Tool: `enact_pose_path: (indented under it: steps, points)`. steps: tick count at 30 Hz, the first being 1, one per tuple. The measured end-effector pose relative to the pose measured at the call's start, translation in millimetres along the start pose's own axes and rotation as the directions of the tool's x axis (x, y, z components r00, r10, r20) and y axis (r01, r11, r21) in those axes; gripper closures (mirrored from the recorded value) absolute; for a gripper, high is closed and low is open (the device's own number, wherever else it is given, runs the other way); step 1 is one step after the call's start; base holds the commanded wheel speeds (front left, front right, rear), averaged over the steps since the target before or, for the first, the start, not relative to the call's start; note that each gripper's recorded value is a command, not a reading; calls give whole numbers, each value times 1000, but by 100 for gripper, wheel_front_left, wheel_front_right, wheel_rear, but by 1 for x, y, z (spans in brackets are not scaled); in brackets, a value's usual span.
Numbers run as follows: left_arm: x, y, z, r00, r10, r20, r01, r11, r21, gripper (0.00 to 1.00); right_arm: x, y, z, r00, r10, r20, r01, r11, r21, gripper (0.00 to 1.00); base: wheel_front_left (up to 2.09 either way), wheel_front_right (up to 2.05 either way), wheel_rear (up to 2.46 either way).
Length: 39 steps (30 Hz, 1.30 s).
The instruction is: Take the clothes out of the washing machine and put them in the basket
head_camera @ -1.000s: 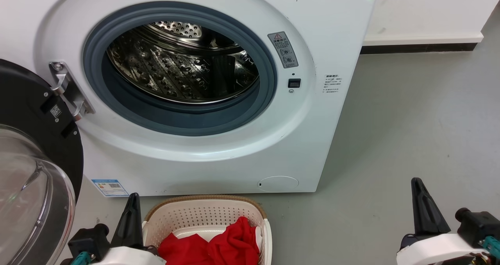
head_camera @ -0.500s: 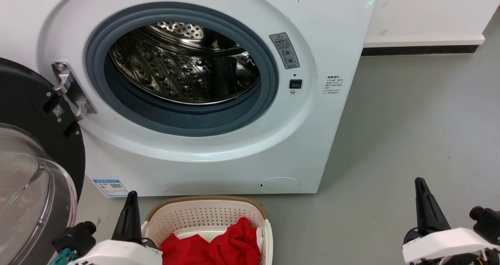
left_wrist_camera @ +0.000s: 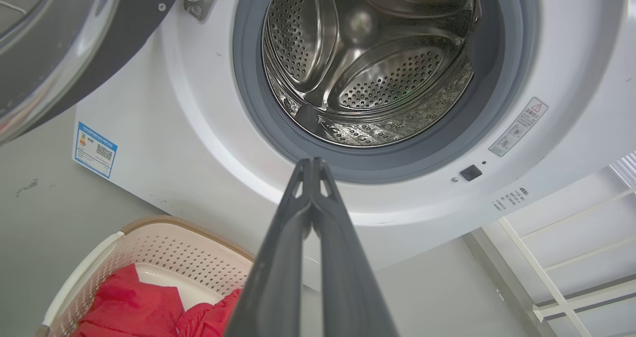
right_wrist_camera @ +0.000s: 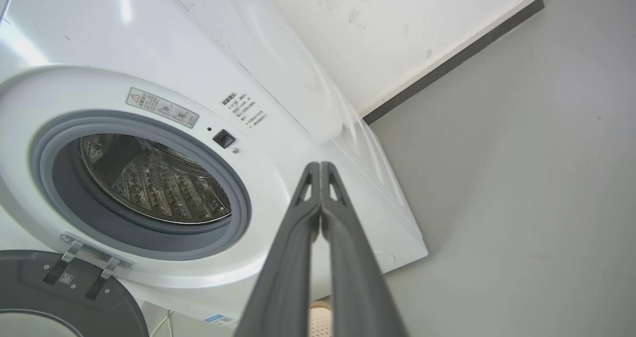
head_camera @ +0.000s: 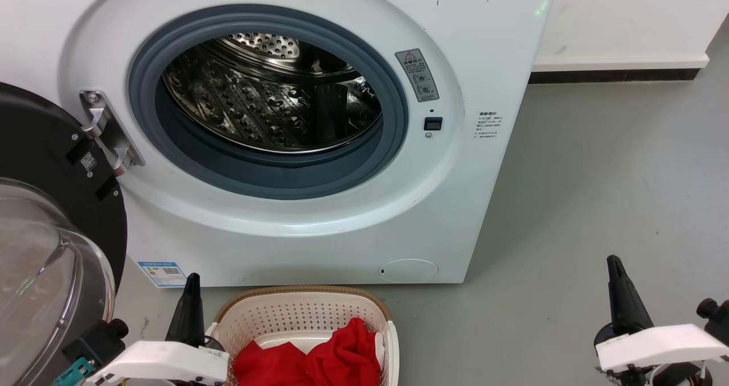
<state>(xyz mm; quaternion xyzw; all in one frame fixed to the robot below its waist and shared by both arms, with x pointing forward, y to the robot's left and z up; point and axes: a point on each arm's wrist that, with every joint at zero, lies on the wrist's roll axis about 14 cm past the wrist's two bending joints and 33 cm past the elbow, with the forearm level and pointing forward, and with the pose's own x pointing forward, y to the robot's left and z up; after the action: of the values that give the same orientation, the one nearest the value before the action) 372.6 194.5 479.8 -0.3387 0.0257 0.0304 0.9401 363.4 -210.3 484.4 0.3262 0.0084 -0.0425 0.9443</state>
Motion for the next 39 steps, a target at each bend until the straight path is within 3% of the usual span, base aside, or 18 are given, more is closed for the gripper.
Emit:
enact_pose_path:
  steps: [14, 39]
  points:
    - [4, 0, 2, 1000, 7, -10, -9, 982, -188, 100, 5, 1, 1, 1000, -5, -9, 7, 981, 192, 100, 0, 0, 0]
    - [8, -2, 7, 1000, -6, -18, -3, 882, -472, 100, 13, 7, 3, 1000, 13, -23, 0, 876, 482, 100, 0, 0, 0]
